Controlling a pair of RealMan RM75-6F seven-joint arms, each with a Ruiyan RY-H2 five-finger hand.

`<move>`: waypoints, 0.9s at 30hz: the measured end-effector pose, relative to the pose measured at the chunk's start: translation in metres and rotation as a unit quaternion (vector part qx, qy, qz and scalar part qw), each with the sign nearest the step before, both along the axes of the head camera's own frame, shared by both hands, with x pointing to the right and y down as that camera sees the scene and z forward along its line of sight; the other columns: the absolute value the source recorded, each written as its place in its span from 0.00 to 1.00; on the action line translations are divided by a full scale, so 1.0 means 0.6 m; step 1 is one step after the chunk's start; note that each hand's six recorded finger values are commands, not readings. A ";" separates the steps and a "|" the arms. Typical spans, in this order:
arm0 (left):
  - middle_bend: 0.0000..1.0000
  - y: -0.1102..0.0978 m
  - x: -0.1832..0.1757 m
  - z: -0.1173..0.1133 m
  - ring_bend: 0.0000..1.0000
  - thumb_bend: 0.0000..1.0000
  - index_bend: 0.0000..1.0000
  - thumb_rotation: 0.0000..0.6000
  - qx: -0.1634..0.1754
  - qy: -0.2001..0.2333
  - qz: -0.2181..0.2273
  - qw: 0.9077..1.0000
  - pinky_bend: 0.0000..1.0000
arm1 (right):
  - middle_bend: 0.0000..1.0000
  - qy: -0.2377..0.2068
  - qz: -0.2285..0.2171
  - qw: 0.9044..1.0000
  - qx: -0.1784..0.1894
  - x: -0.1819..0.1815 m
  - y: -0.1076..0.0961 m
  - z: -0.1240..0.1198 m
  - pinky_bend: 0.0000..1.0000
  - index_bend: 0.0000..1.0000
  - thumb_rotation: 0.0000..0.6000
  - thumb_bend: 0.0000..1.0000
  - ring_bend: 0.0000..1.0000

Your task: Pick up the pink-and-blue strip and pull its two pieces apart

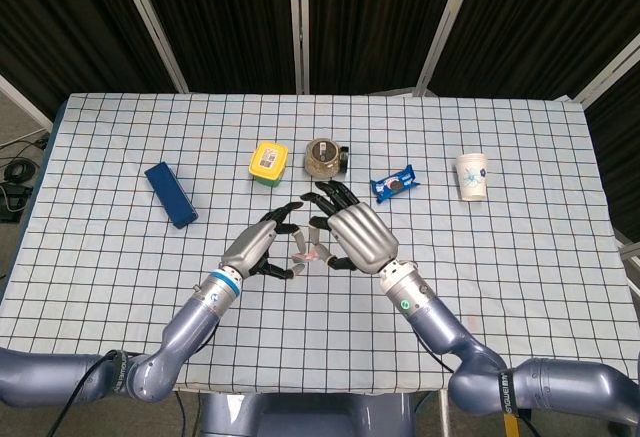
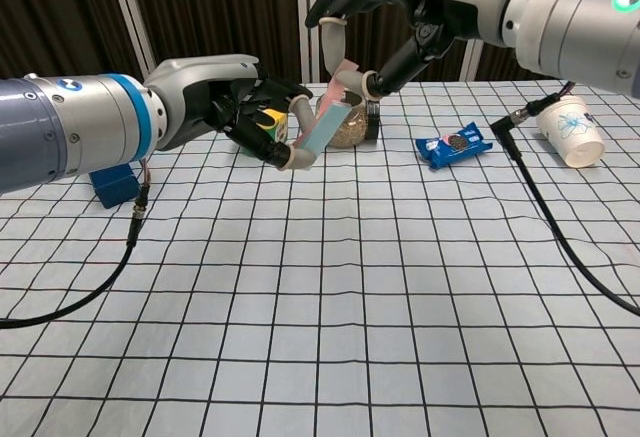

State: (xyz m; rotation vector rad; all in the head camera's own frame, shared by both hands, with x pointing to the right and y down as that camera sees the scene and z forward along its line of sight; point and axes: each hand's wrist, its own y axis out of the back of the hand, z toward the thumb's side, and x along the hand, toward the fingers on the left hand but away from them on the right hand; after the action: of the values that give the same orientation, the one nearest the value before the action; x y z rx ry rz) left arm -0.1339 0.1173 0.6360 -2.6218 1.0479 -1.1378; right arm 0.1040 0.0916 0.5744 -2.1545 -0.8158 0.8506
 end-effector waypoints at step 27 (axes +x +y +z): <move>0.00 -0.001 -0.034 0.025 0.00 0.45 0.73 1.00 -0.029 -0.018 -0.034 0.999 0.00 | 0.15 -0.005 0.012 1.000 0.018 0.050 -0.013 -0.016 0.00 0.70 1.00 0.41 0.00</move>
State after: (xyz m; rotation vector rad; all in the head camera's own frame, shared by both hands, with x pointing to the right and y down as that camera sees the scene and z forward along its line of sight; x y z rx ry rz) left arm -0.1544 0.1169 0.6509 -2.6172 1.1212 -1.2429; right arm 0.1338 0.0839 0.5647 -2.1221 -0.8583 0.8315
